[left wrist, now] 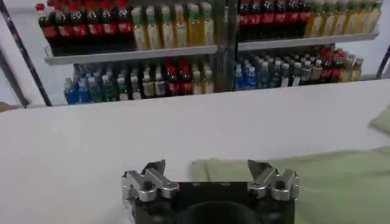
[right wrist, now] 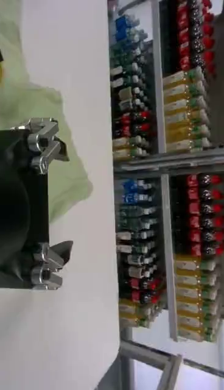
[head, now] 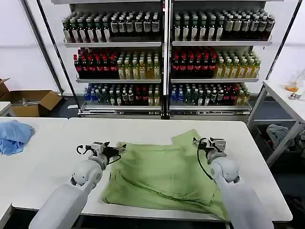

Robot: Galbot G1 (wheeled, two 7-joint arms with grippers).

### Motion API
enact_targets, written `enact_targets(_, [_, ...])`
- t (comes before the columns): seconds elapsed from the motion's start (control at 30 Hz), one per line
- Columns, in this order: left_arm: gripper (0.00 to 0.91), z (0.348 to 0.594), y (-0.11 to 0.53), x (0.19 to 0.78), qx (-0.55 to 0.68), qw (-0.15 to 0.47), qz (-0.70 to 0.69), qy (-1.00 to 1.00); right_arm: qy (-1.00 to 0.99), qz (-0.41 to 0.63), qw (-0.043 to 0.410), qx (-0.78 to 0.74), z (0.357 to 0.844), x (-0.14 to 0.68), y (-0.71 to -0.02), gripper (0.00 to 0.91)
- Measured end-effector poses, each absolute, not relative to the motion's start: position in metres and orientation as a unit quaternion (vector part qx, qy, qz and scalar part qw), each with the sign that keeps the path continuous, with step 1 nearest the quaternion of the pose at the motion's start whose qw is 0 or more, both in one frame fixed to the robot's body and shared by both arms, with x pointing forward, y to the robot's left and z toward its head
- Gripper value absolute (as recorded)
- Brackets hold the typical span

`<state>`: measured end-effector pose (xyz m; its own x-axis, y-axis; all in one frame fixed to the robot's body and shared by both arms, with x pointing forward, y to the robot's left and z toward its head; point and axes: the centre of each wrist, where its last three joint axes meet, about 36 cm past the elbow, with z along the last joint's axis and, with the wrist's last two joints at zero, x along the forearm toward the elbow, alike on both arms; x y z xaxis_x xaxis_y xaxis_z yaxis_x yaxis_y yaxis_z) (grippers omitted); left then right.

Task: Fold and organize the clothes.

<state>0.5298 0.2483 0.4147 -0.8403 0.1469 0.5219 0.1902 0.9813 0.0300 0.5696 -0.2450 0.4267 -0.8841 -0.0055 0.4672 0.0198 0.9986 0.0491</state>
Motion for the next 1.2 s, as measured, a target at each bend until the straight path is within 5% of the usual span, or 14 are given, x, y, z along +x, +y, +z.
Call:
enact_targets(0.37, [0.887,0.406,0.241,0.539,-0.091,0.283,-0.043,-0.954,-0.961,-0.037,0.275,-0.005,0.413,0.61,-0.236,0.907])
enact_targets(0.4, [0.816,0.405,0.24,0.54,-0.091,0.284,-0.043,-0.954,-0.96,-0.037,0.278,-0.005,0.411,0.612,-0.235,0.907])
enact_targets(0.43, [0.595,0.404,0.239,0.541,-0.092,0.284,-0.043,-0.953,-0.959,-0.038,0.281,-0.005,0.409,0.614,-0.234,0.907])
enact_targets(0.47, [0.322,0.404,0.238,0.542,-0.091,0.285,-0.042,-0.953,-0.958,-0.038,0.284,-0.005,0.407,0.615,-0.234,0.645])
enact_targets(0.5, [0.252,0.403,0.237,0.543,-0.091,0.285,-0.041,-0.953,-0.957,-0.04,0.286,-0.004,0.405,0.617,-0.233,0.443])
enact_targets(0.53, [0.151,0.403,0.237,0.543,-0.091,0.286,-0.041,-0.953,-0.957,-0.04,0.288,-0.003,0.403,0.618,-0.232,0.081])
enact_targets(0.57, [0.121,0.402,0.236,0.544,-0.09,0.287,-0.041,-0.953,-0.956,-0.04,0.29,-0.003,0.402,0.618,-0.232,0.0])
enact_targets(0.63, [0.06,0.401,0.236,0.544,-0.09,0.288,-0.041,-0.952,-0.955,-0.04,0.295,-0.002,0.398,0.619,-0.232,0.0])
enact_targets(1.2, [0.05,0.396,0.243,0.538,-0.1,0.292,-0.013,-0.951,-0.952,-0.044,0.302,0.01,0.385,0.608,-0.236,0.0])
